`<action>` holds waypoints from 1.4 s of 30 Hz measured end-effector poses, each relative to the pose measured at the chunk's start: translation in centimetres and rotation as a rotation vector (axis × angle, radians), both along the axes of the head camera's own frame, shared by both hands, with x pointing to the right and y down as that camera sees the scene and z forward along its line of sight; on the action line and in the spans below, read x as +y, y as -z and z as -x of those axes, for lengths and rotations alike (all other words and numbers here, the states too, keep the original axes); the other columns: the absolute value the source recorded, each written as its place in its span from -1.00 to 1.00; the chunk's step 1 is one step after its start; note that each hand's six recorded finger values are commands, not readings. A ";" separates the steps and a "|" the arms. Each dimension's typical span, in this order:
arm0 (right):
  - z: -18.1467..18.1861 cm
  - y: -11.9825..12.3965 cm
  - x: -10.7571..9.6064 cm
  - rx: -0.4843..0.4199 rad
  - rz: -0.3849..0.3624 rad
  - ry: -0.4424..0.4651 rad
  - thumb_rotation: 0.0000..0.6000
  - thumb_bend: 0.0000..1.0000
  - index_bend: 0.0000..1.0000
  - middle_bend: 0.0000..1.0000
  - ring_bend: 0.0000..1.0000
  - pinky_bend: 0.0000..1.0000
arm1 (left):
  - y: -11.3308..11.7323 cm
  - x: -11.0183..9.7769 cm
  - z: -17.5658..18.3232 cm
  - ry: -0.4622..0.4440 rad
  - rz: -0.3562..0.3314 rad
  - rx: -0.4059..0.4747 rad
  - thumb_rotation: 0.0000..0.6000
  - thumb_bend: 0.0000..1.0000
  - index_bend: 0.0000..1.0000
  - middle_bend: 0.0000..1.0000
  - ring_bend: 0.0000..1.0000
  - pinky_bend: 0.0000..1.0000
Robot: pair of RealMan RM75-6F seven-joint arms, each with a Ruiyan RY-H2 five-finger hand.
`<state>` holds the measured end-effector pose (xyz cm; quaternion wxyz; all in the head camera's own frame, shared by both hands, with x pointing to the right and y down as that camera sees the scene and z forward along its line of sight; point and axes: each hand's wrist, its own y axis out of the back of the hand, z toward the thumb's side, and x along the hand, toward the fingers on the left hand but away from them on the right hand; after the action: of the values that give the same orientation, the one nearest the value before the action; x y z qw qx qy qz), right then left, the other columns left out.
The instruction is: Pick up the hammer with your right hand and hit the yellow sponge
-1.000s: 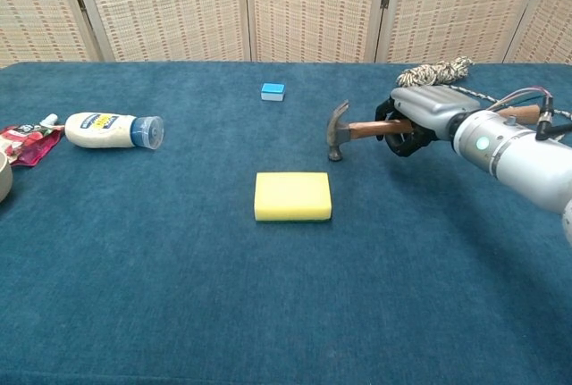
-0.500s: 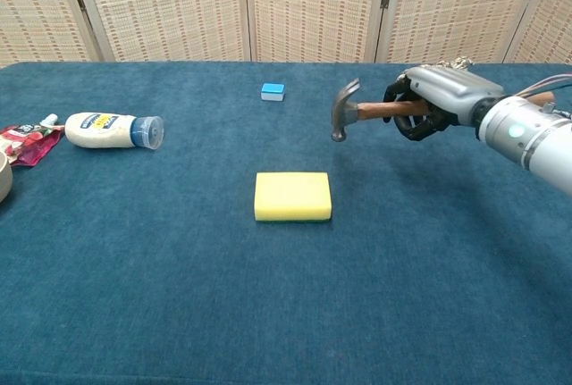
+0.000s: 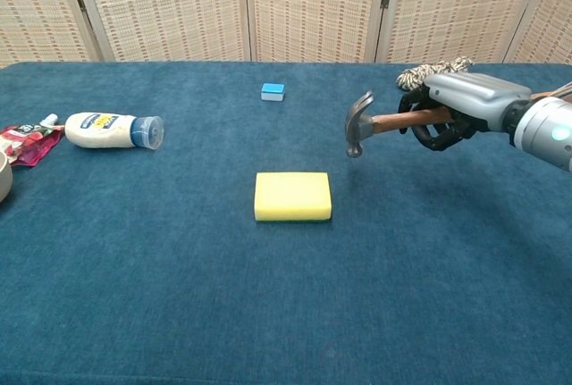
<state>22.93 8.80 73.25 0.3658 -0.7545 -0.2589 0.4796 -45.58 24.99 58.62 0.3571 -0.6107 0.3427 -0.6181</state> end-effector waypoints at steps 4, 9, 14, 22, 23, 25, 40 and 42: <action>0.3 0.5 0.5 -0.015 0.012 0.022 1.00 0.98 0.71 0.53 0.43 0.41 | 0.0 0.0 0.0 -0.001 0.002 -0.003 1.00 -0.79 -0.54 -0.64 -0.78 -0.51; 1.1 1.2 1.2 -0.047 0.027 0.046 1.00 0.99 0.74 0.56 0.48 0.47 | 0.1 0.0 -0.1 -0.003 0.001 -0.005 1.00 -0.79 -0.54 -0.64 -0.78 -0.51; 1.9 2.1 1.5 -0.108 0.026 0.043 1.00 1.00 0.79 0.61 0.54 0.54 | 0.2 0.0 -0.1 -0.006 -0.001 -0.006 1.00 -0.79 -0.54 -0.64 -0.78 -0.51; 3.2 2.4 2.5 -0.177 0.058 0.051 1.00 1.00 0.79 0.61 0.57 0.58 | 0.4 -0.1 -0.3 -0.009 -0.006 -0.008 1.00 -0.79 -0.54 -0.64 -0.78 -0.51; 3.3 2.4 2.6 -0.182 0.062 0.051 1.00 1.00 0.79 0.62 0.58 0.59 | 0.4 -0.1 -0.3 -0.011 -0.005 -0.008 1.00 -0.79 -0.54 -0.64 -0.78 -0.51; 3.7 2.5 2.7 -0.190 0.068 0.058 1.00 1.00 0.79 0.62 0.59 0.60 | 0.4 -0.1 -0.4 -0.013 -0.006 -0.010 1.00 -0.79 -0.54 -0.64 -0.78 -0.51; 5.1 1.4 4.0 -0.167 0.104 0.106 1.00 1.00 0.81 0.64 0.62 0.63 | 0.3 0.1 -0.3 -0.008 0.004 -0.013 1.00 -0.79 -0.54 -0.64 -0.78 -0.51; 5.3 1.0 4.3 -0.152 0.113 0.120 1.00 1.00 0.81 0.64 0.62 0.63 | 0.3 0.1 -0.2 -0.006 0.005 -0.013 1.00 -0.79 -0.54 -0.64 -0.78 -0.51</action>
<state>17.61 13.13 72.21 0.3301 -0.8222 -0.2129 0.4118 -45.34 25.13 58.32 0.3598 -0.6086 0.3369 -0.6218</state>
